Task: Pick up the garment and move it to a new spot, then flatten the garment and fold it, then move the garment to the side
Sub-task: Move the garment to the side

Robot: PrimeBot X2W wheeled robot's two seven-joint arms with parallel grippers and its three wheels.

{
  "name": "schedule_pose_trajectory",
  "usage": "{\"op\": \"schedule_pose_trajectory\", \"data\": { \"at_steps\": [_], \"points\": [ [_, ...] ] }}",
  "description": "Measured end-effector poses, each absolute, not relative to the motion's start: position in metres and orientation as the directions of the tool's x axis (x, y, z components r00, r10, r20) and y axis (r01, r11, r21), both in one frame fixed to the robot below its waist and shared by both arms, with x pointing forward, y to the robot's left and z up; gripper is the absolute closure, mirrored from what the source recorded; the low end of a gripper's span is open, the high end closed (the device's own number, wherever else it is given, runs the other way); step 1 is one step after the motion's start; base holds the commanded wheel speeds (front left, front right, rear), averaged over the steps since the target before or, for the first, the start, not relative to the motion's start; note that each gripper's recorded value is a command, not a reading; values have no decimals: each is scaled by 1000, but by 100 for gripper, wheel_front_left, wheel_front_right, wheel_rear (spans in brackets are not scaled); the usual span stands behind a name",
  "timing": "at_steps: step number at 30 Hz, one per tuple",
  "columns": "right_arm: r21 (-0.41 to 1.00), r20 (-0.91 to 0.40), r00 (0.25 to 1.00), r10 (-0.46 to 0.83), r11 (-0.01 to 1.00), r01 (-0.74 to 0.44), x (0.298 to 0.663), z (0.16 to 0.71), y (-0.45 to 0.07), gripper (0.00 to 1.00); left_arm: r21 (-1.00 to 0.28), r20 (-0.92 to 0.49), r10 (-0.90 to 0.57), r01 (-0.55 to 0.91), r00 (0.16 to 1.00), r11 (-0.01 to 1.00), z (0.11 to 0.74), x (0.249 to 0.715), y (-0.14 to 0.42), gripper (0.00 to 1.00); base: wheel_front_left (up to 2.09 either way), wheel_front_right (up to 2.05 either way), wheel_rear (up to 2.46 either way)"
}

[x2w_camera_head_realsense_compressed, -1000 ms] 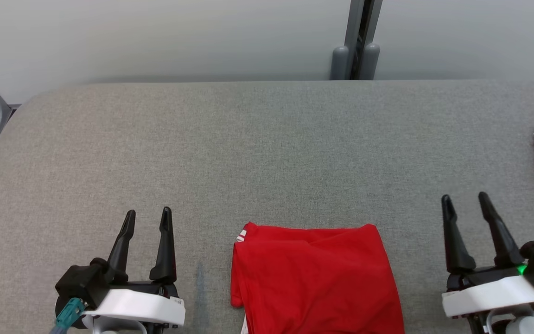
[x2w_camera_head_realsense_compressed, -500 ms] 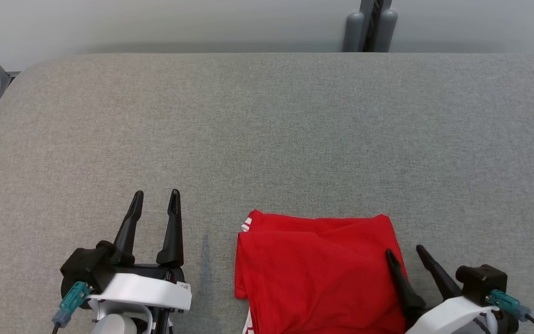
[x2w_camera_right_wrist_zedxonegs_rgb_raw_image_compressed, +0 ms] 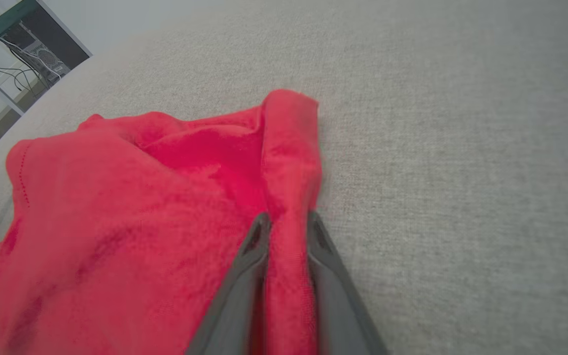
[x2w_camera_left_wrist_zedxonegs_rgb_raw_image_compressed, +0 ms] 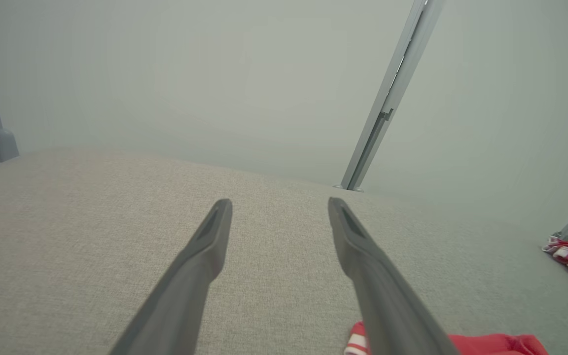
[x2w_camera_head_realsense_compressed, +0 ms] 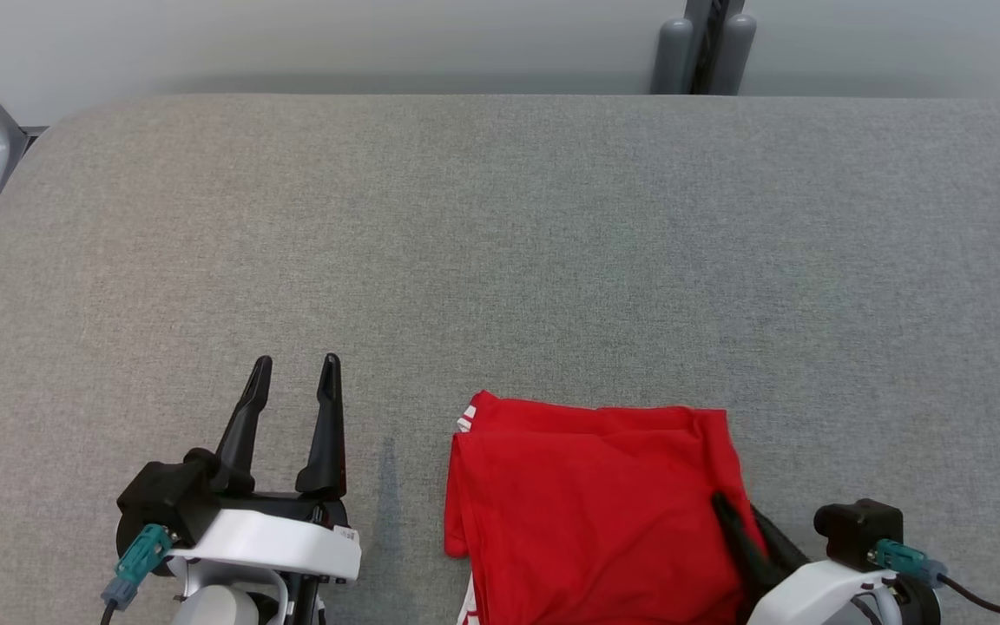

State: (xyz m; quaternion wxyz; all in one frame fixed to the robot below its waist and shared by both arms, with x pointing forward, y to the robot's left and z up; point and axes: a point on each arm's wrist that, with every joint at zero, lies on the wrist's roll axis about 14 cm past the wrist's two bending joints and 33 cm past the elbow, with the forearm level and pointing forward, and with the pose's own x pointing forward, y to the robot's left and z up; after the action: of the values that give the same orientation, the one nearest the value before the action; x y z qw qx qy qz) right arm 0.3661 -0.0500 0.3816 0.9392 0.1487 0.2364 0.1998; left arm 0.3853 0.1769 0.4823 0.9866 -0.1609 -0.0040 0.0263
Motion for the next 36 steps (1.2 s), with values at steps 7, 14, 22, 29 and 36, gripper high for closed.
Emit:
{"op": "schedule_pose_trajectory", "data": {
  "at_steps": [7, 14, 22, 29, 36],
  "points": [
    [320, -351, 826, 440, 886, -336, 376, 392, -57, 100, -306, 9, 30, -26, 999, 952, 485, 387, 171, 0, 0, 0, 0],
    [175, -306, 865, 398, 917, -359, 398, 414, -95, 100, -302, 11, -78, 78, 997, 950, 482, 394, 137, 0, 0, 0, 0],
    [-51, -236, 919, 314, 941, -335, 443, 455, -166, 100, -281, 36, -258, 257, 966, 925, 480, 423, 82, 0, 0, 0, 0],
    [-229, -184, 952, 246, 931, -285, 490, 484, -223, 100, -247, 54, -444, 443, 894, 862, 464, 456, 26, 0, 0, 0, 0],
    [-374, -158, 987, 36, 923, -94, 525, 506, -322, 100, -267, 82, -663, 658, 744, 704, 437, 472, -46, 0, 0, 0, 0]
  ]
}}
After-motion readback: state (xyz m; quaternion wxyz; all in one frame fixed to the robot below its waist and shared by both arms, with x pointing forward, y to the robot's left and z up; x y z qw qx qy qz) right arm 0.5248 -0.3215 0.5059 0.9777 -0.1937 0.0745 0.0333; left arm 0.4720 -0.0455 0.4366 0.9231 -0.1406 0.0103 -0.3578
